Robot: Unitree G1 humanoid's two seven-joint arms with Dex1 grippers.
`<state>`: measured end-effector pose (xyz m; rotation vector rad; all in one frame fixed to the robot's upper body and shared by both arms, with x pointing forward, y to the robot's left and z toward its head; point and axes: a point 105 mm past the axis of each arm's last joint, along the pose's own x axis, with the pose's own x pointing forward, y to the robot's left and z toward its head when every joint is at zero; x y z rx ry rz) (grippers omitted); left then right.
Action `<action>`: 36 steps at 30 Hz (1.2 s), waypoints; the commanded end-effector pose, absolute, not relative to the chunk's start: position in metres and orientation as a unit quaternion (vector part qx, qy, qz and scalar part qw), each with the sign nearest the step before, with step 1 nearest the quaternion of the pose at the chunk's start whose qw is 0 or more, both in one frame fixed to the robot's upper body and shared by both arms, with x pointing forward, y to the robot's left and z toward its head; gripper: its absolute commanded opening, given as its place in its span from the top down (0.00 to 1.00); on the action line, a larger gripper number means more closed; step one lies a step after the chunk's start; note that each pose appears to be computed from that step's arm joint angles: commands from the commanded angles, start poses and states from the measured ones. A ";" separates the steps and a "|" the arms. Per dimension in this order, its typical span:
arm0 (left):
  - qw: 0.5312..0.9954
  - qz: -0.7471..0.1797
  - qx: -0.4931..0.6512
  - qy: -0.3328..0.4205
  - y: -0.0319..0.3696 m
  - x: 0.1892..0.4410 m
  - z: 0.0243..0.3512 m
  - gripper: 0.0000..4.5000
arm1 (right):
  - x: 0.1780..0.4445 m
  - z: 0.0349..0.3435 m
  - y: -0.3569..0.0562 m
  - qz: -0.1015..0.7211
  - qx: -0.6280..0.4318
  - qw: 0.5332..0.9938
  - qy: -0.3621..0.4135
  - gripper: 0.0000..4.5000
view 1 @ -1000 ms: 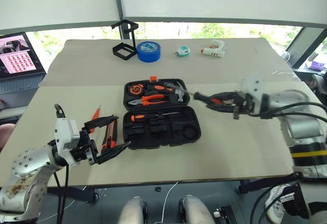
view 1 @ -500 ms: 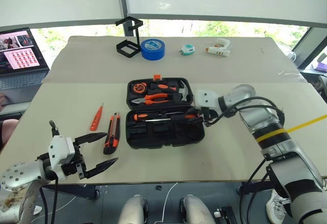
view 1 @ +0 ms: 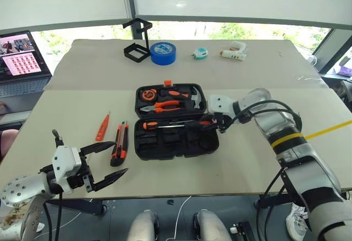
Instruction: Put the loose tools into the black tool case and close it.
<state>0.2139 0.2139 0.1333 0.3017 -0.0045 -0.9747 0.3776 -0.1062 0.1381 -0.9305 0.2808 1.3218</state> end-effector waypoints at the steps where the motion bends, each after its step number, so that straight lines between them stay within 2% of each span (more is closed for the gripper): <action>1: 0.874 -0.461 0.154 -0.017 0.218 0.212 0.138 0.00 | 0.378 0.163 -0.099 0.599 -0.418 0.680 0.069 0.34; 5: 0.875 -0.459 0.152 -0.014 0.220 0.212 0.135 0.00 | 0.374 0.182 -0.103 0.615 -0.378 0.690 0.052 0.04; 9: 0.877 -0.456 0.150 -0.016 0.220 0.214 0.134 0.00 | 0.362 0.199 -0.115 0.649 -0.304 0.697 0.024 0.04; 14: 0.886 -0.443 0.135 -0.032 0.218 0.222 0.138 0.00 | 0.376 0.194 -0.110 0.604 -0.243 0.759 -0.004 0.36; 22: 0.879 -0.457 0.135 -0.027 0.211 0.226 0.141 0.00 | 0.375 0.151 -0.080 0.597 -0.244 0.764 0.013 0.99; 27: 0.875 -0.457 0.157 -0.026 0.207 0.231 0.146 0.00 | 0.379 0.131 -0.072 0.585 -0.228 0.778 0.037 0.99; 36: 0.876 -0.453 0.165 -0.029 0.205 0.236 0.152 0.00 | 0.371 0.117 -0.057 0.607 -0.231 0.759 0.041 0.99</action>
